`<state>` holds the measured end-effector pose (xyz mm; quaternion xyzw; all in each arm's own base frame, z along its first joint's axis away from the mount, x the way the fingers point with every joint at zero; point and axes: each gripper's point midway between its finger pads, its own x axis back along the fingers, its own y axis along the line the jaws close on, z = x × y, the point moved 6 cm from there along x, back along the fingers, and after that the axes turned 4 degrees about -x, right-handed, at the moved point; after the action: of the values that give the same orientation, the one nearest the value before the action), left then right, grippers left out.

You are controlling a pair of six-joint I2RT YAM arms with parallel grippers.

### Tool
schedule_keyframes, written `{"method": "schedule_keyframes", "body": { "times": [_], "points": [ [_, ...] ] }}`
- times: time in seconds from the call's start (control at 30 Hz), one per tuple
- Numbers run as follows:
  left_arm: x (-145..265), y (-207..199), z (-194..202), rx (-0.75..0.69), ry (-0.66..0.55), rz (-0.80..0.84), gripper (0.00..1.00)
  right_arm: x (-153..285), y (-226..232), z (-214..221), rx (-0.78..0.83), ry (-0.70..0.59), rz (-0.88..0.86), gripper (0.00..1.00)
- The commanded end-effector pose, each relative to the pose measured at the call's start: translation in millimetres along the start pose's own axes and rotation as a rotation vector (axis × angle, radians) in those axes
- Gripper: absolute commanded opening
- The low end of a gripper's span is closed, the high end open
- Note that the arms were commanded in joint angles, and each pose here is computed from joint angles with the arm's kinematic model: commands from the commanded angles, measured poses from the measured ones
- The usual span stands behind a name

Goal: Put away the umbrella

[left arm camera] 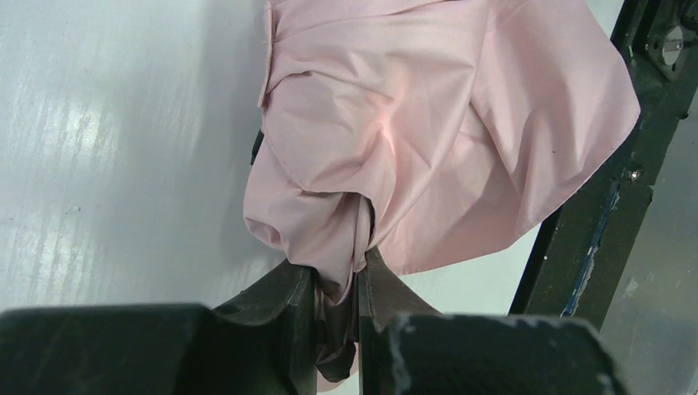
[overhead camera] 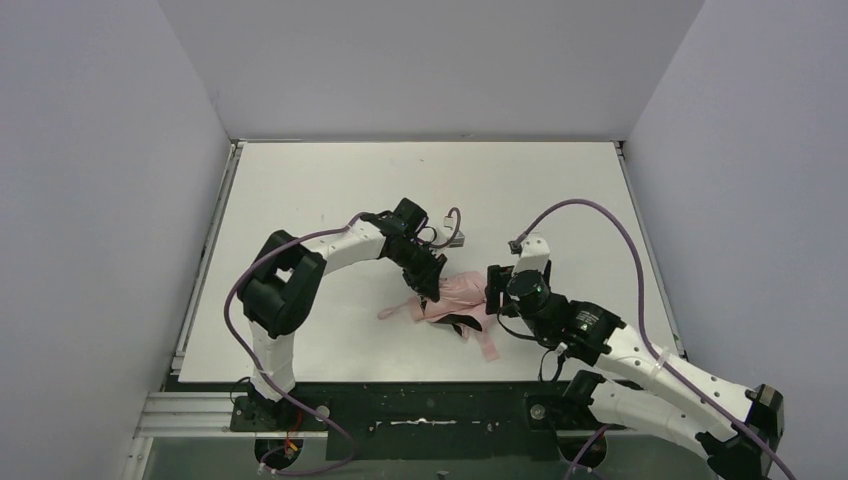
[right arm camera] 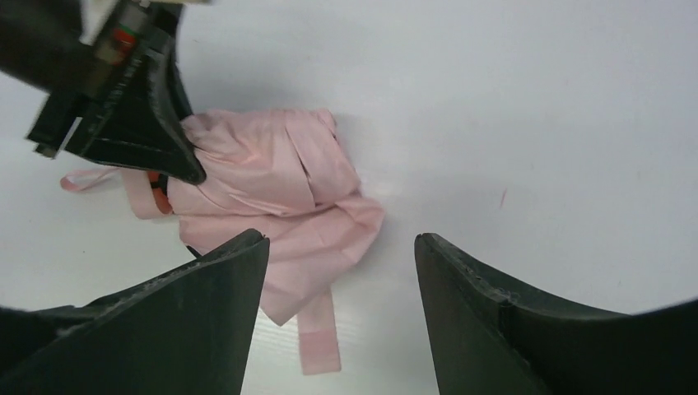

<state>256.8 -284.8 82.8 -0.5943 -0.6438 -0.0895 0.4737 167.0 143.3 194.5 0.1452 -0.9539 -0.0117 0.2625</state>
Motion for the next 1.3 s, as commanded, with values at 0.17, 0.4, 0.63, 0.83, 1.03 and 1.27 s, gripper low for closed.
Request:
{"method": "schedule_keyframes", "body": {
  "times": [0.17, 0.4, 0.63, 0.83, 1.03, 1.27],
  "points": [
    [12.7, 12.1, 4.5, -0.029, 0.027, -0.166, 0.0, -10.2, 1.6, 49.7, -0.649, 0.14, 0.224, 0.67],
    [12.6, 12.5, 3.5, -0.031, 0.024, -0.167, 0.0, -31.9, 14.2, 63.7, -0.782, 0.13, 0.168, 0.65],
    [10.6, 11.5, 5.0, -0.039, 0.037, -0.172, 0.0, -58.6, 27.5, 70.1, -0.829, 0.142, 0.115, 0.59],
    [9.6, 11.8, 6.1, -0.04, 0.046, -0.18, 0.0, -62.9, 27.6, 77.1, -0.812, 0.179, 0.112, 0.34],
    [8.3, 15.4, 4.1, -0.022, 0.05, -0.218, 0.0, -48.8, 27.7, 65.5, -0.653, 0.157, 0.033, 0.0],
    [5.2, 19.8, 1.7, 0.018, 0.047, -0.252, 0.0, -42.2, 66.5, 90.6, -0.501, 0.325, -0.252, 0.0]
  ]
}}
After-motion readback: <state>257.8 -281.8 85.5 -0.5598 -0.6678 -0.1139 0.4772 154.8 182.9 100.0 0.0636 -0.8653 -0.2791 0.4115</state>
